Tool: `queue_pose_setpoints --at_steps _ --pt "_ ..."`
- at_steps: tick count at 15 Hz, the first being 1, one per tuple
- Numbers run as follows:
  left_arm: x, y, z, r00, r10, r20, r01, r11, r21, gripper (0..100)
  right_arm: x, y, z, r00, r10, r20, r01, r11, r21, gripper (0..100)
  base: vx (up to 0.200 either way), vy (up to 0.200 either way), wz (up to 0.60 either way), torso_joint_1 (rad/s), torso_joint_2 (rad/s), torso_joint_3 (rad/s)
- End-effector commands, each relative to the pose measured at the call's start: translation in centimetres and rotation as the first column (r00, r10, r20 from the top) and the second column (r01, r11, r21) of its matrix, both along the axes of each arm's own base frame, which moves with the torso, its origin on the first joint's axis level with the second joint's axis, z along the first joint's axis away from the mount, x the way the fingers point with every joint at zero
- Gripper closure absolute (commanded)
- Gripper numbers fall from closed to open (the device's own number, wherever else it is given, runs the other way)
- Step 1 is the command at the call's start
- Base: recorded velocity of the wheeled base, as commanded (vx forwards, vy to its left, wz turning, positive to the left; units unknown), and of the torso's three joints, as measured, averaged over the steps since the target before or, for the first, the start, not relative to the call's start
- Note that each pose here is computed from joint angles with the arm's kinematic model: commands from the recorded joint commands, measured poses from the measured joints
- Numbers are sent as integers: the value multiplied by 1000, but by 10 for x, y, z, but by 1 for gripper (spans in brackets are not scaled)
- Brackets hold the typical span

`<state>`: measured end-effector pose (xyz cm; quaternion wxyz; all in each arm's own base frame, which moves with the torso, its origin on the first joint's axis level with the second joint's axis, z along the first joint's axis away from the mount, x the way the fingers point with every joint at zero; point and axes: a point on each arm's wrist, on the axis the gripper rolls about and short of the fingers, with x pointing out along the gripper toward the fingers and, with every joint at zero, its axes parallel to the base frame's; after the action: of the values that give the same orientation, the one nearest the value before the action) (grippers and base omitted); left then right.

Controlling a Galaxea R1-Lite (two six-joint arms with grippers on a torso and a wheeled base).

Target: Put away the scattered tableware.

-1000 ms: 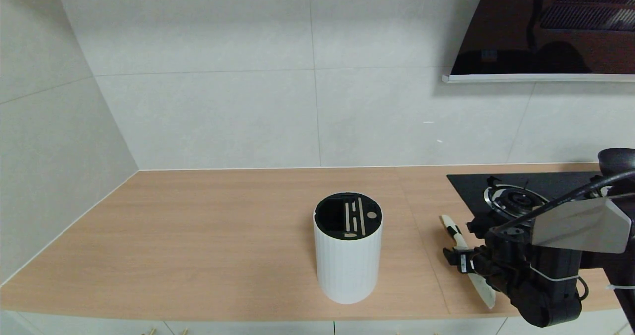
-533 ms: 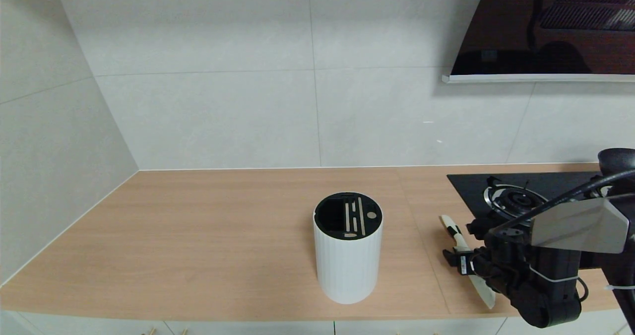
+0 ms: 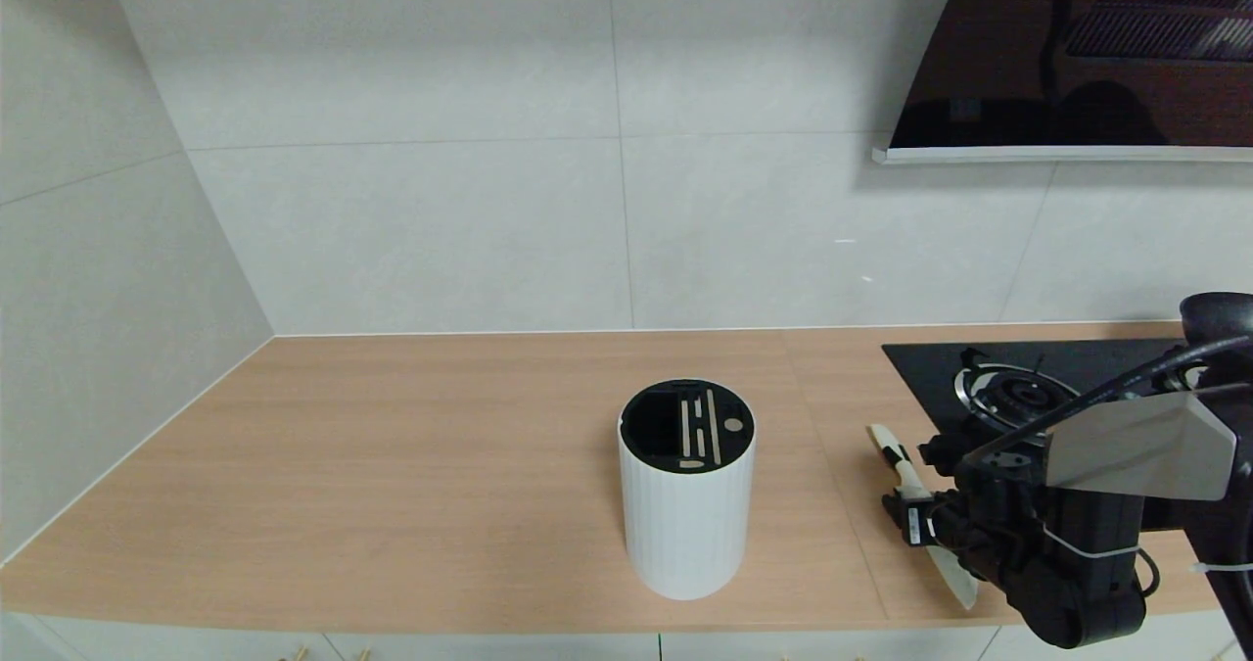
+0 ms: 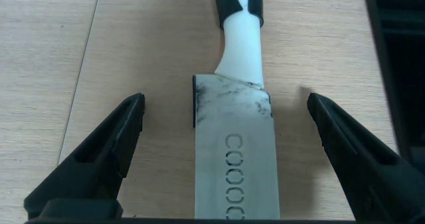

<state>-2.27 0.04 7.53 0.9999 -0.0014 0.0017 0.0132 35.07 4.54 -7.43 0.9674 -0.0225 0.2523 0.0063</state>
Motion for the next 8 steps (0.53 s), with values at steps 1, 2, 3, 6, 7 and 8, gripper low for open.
queue_pose_setpoints --at_steps 1,2,3,6,7,8 --pt "0 0 0 1000 1 2 -1 1000 0 0 0 0 1 1000 -1 3 1 1000 2 100 0 0 0 0 0 0" --pt "0 0 0 1000 1 0 -1 1000 0 0 0 0 1 1000 -1 3 1 1000 2 100 0 0 0 0 0 0" --pt "0 0 0 1000 0 0 0 1000 0 0 0 0 1 1000 -1 3 1 1000 2 100 0 0 0 0 0 0" --pt "0 0 0 1000 0 0 0 1000 0 0 0 0 2 1000 -3 6 3 1000 3 100 0 0 0 0 0 0" --pt "0 0 0 1000 0 0 0 1000 0 0 0 -3 4 1000 -9 9 9 1000 4 100 0 0 0 0 0 0" --pt "0 0 0 1000 1 0 -1 1000 0 0 0 -3 6 1000 -11 14 10 1000 4 100 0 0 0 0 0 0"
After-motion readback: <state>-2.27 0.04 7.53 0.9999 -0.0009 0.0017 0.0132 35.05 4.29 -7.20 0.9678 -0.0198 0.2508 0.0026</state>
